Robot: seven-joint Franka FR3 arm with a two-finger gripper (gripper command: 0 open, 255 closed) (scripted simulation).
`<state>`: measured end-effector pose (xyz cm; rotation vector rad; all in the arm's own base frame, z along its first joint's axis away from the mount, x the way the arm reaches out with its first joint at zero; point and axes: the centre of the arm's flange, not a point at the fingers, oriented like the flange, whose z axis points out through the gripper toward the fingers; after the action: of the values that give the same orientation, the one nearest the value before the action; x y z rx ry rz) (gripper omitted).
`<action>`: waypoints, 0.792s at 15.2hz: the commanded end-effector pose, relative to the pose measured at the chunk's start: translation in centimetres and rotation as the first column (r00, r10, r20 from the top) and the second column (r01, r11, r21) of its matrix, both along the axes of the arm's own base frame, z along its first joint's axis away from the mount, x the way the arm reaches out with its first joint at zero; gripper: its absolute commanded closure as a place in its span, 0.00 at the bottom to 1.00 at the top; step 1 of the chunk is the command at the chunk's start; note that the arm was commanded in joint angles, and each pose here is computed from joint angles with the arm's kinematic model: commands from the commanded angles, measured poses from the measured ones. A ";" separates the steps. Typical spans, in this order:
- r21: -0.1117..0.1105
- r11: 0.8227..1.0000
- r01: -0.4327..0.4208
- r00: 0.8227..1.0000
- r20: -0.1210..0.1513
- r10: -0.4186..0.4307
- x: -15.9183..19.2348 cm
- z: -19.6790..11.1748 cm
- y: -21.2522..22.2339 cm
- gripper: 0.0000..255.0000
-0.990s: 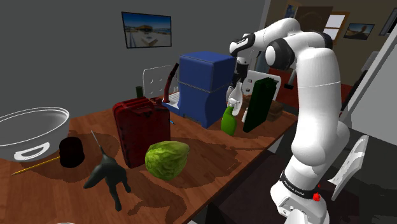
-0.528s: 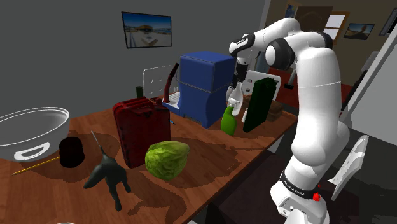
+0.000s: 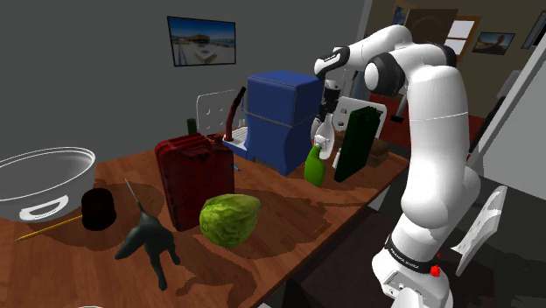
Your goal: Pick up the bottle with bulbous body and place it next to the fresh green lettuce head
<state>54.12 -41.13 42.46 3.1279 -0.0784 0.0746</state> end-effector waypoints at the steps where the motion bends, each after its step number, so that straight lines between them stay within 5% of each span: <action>1: 0.013 1.000 -0.010 1.000 -0.013 0.010 0.8 -0.1 0.6 1.00; 12: 0.013 1.000 -0.010 1.000 -0.013 0.010 0.8 5.7 0.6 1.00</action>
<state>54.66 -40.84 47.29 3.1422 -0.0754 0.0377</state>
